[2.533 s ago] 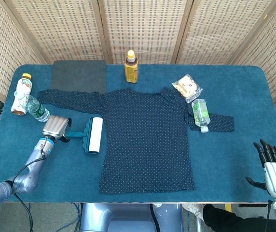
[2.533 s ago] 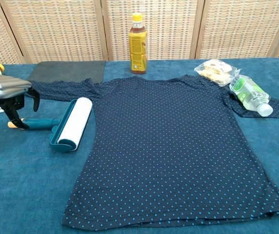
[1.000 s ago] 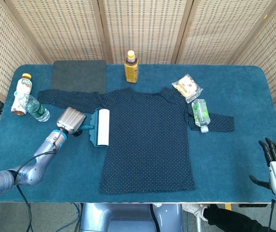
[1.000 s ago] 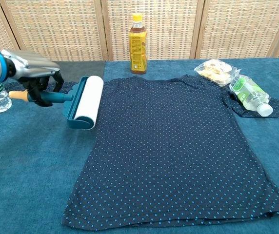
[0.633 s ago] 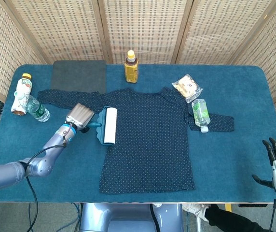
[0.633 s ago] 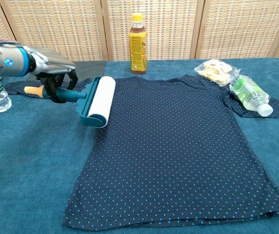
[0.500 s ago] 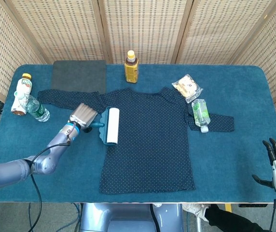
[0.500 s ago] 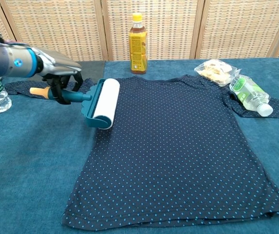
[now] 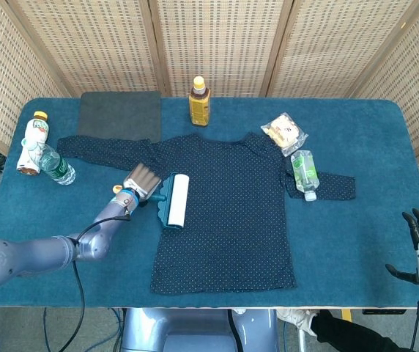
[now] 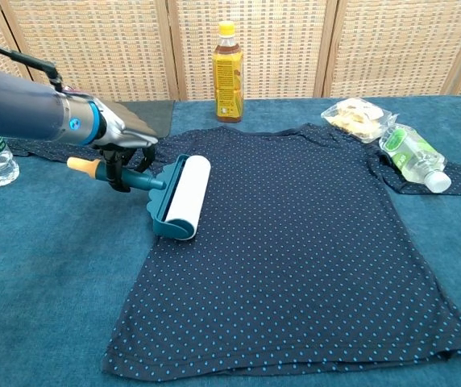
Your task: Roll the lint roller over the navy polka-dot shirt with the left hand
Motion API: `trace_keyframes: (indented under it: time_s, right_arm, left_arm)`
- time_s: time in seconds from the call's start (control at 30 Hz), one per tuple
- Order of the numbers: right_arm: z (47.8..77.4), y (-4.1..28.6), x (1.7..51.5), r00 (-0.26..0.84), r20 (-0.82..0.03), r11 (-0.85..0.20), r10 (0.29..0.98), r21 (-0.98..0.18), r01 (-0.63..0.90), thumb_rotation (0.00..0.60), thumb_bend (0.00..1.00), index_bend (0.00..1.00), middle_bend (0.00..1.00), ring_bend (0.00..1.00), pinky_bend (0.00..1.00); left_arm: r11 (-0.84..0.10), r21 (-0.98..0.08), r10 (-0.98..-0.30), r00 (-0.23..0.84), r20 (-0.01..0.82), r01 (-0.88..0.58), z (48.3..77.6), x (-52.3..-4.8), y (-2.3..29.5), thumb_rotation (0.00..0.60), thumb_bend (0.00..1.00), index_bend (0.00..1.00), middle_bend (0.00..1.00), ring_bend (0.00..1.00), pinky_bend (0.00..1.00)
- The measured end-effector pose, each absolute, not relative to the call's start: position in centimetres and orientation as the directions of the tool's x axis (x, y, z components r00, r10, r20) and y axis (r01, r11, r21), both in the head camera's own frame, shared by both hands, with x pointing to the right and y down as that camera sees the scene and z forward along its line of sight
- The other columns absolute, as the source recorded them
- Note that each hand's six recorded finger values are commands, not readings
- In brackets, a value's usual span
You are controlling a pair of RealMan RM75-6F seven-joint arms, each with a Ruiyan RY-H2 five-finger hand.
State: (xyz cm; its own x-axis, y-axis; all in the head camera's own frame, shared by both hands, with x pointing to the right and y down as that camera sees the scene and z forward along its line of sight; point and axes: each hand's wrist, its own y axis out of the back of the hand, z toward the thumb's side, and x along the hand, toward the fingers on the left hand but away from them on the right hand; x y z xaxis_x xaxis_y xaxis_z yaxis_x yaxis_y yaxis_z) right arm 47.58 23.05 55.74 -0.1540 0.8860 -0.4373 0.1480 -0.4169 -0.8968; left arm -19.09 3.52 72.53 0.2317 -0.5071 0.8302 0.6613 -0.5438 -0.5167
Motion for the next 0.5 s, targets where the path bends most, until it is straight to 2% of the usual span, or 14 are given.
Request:
trace_keyframes:
  time_s: [0.3,0.5]
  right_arm:
    - [56.0,23.1,47.6,-0.148,-0.451,-0.425,0.88,-0.888,0.177,0.6,0.08,0.0,0.0,0.0,0.0]
    - [56.0,23.0,47.6,-0.141,-0.459,-0.43,0.877,-0.881,0.197,0.6,0.08,0.0,0.0,0.0,0.0]
  left_arm:
    - [-0.508,-0.455,-0.495,0.184,0.849,0.731,72.4,-16.0,4.2,0.6,0.62,0.89,0.93,0.78,0.69]
    - [-0.48,-0.442,-0.504,0.174,0.846,0.758,71.2,-12.2,5.0,0.6,0.62,0.89,0.93,0.78,0.69]
